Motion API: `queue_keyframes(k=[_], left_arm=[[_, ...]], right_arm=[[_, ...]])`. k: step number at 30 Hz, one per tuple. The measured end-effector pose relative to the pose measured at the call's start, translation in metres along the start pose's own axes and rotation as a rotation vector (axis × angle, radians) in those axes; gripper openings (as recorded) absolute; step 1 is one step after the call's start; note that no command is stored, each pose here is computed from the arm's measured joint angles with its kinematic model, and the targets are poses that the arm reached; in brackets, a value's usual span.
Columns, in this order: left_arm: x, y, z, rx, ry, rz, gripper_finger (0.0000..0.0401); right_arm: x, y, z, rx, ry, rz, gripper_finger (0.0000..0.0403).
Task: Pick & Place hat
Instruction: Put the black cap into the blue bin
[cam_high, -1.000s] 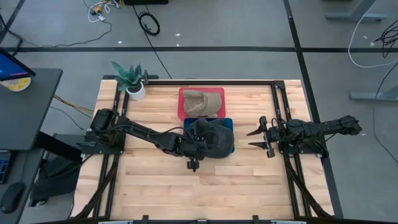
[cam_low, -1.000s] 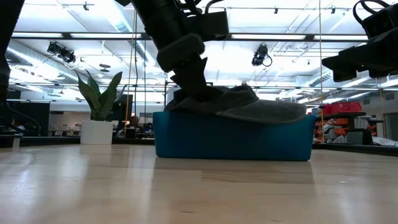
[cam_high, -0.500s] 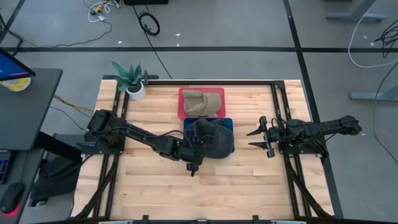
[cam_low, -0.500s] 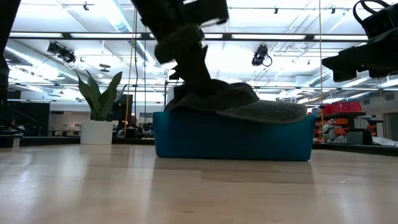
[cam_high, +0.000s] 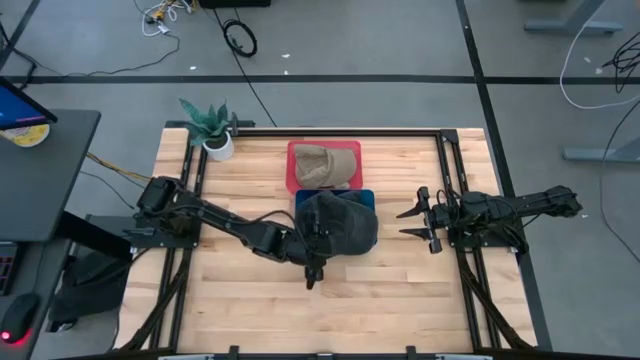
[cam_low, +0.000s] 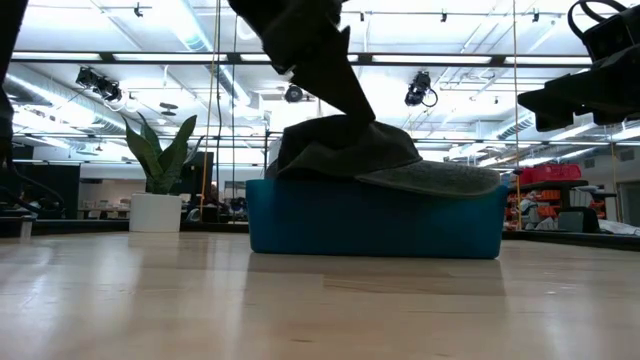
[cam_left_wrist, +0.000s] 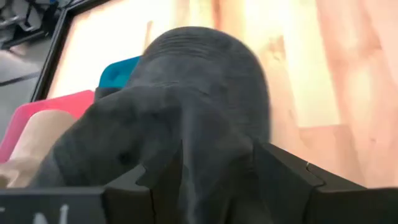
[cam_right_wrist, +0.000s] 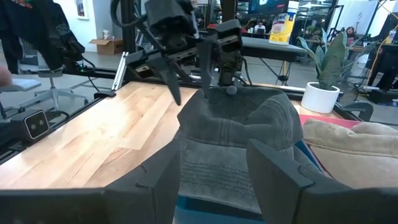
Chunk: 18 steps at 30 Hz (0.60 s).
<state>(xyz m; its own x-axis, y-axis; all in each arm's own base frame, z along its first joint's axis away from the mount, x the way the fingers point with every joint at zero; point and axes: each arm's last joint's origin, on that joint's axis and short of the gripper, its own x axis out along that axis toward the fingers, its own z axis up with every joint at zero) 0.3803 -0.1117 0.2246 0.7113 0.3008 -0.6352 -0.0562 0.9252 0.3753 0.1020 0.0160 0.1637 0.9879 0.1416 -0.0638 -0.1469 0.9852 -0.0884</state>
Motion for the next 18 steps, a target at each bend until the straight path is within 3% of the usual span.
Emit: queue_keyframes(k=[11,14,18], left_arm=[[0.010,0.009,-0.004,-0.050,0.027,-0.023,0.0187],[0.011,0.011,-0.004,-0.058,0.030,-0.058,0.0152],[0.013,0.014,-0.002,-0.069,0.013,-0.055,0.0058]], right_arm=[[0.000,0.000,0.000,0.000,0.001,0.000,0.0185],[0.000,0.000,0.000,0.000,0.001,0.000,0.0185],[0.000,0.000,0.000,0.000,0.001,0.000,0.0185]])
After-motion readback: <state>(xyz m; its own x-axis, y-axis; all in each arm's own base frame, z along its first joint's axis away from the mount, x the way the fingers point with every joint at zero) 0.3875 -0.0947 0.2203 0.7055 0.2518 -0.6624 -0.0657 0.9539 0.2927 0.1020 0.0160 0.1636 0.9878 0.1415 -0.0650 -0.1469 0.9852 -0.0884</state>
